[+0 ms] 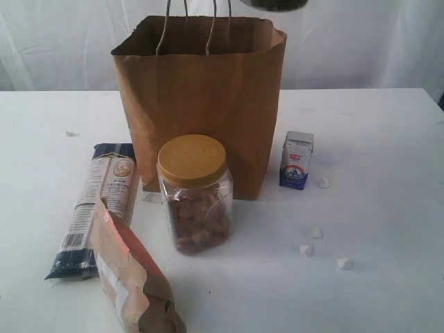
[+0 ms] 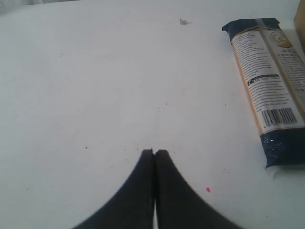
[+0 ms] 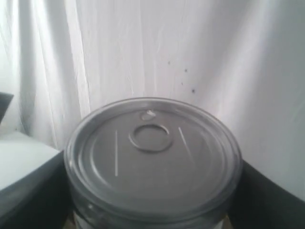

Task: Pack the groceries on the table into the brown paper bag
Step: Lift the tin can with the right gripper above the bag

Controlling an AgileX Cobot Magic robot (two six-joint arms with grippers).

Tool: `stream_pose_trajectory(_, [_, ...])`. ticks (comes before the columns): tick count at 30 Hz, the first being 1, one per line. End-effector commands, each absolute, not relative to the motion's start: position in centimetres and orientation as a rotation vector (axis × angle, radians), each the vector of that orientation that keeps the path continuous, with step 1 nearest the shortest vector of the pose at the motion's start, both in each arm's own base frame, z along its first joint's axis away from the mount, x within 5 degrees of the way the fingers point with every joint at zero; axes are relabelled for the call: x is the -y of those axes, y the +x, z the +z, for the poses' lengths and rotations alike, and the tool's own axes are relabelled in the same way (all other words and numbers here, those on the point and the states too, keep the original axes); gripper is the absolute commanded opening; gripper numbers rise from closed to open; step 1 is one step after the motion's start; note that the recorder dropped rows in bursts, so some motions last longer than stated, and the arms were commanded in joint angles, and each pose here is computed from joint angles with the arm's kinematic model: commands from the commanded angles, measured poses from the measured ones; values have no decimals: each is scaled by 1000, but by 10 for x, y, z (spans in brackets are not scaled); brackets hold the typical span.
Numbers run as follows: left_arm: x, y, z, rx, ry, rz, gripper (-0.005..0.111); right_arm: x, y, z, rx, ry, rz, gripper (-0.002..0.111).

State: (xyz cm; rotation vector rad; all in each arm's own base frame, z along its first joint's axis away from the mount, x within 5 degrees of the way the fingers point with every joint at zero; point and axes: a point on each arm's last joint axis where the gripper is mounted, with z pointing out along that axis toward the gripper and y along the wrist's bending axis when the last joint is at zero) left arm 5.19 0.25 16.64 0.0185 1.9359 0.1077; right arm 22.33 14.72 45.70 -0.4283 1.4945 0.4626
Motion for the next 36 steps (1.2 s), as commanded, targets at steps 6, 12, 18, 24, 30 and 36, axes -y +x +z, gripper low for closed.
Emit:
stream_pose_trajectory(6, [-2, 52, 167, -1932, 18, 100, 0, -175, 255, 453, -1208, -507, 419, 19])
stream_pose_trajectory(12, [-2, 52, 167, -1932, 18, 100, 0, -188, 279, 429, -1230, -519, 370, 19])
stream_pose_trajectory(18, [-2, 52, 167, -1932, 18, 100, 0, -186, 294, 426, -1161, -303, 418, 19])
stream_pose_trajectory(24, [-2, 52, 167, -1932, 18, 100, 0, -178, 301, 426, -1150, -136, 437, 19])
stream_pose_trajectory(30, [-2, 52, 167, -1932, 18, 100, 0, -182, 310, 415, -1148, -144, 382, 19])
stream_pose_trajectory(36, [-2, 52, 167, -1932, 18, 100, 0, -193, 326, 390, -1215, -135, 420, 19])
